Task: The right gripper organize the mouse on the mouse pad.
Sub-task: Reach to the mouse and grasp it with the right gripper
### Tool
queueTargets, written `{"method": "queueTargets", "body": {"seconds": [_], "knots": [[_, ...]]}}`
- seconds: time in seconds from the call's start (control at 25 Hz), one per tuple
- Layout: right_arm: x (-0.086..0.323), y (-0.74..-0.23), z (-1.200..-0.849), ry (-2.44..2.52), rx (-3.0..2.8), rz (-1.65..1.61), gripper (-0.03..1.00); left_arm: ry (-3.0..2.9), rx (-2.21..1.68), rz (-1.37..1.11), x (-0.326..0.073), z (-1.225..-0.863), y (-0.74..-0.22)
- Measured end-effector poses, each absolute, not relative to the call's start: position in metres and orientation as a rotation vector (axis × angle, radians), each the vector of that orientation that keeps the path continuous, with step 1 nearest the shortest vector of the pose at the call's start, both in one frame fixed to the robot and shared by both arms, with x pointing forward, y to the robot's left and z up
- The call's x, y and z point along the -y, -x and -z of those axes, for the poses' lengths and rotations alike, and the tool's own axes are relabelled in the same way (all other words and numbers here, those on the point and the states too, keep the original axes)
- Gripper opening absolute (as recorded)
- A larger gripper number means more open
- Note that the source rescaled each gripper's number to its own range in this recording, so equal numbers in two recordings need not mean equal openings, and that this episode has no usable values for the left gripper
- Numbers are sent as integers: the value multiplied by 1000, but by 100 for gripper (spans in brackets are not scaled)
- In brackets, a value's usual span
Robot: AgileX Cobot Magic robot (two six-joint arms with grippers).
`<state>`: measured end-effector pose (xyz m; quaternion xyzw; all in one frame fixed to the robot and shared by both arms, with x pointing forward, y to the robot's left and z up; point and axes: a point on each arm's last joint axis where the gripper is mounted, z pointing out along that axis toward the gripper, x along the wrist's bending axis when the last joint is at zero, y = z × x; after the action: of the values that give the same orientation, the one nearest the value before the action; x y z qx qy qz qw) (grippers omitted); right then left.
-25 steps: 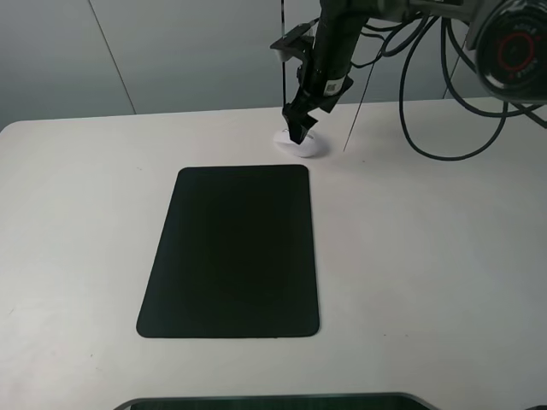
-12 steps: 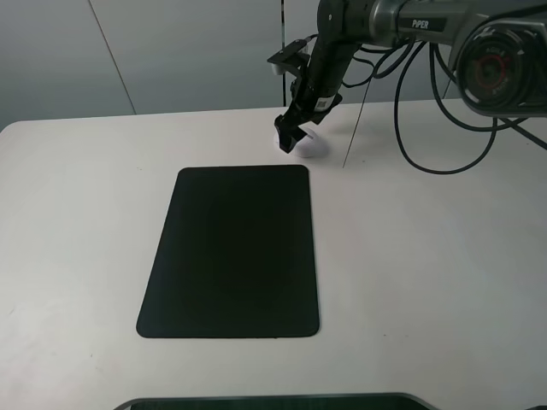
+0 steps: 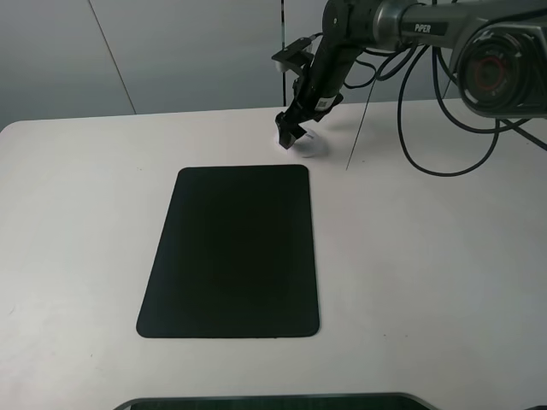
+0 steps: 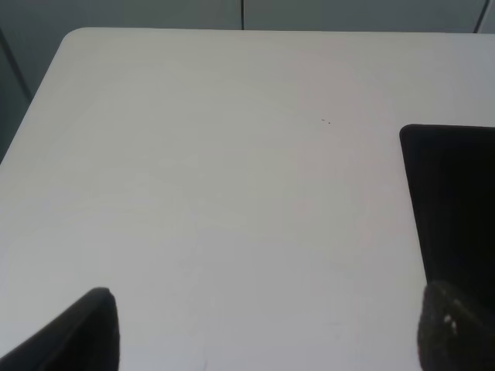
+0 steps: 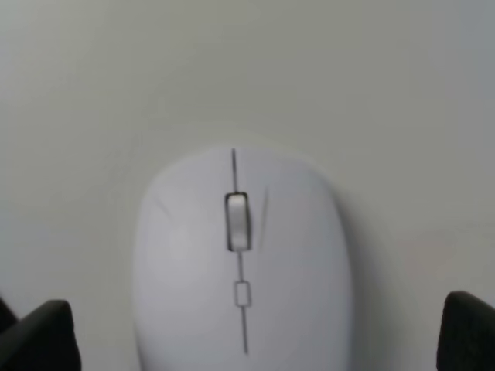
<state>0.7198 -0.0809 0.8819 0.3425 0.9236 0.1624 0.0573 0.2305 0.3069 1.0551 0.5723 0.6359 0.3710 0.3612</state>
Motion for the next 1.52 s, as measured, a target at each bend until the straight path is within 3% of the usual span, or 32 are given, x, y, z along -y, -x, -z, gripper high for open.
{"method": "queueTargets", "body": {"seconds": [0.96,1.0,1.16,1.52], "knots": [[80,-720,-858,-1048,-2821,-478,99,-1475,-1638,-956,-307,-1055,-231],[80,-720,-858,-1048,-2821,-478,91,-1475,-1638,-956,-307,-1055,-231],[80,-721,-859,-1027,-2824,-478,0,-1475,-1638,-956,-307,-1055,-231],[80,-721,-859,-991,-2833,-476,2,-1475,-1638,-956,-307,-1055,-231]]}}
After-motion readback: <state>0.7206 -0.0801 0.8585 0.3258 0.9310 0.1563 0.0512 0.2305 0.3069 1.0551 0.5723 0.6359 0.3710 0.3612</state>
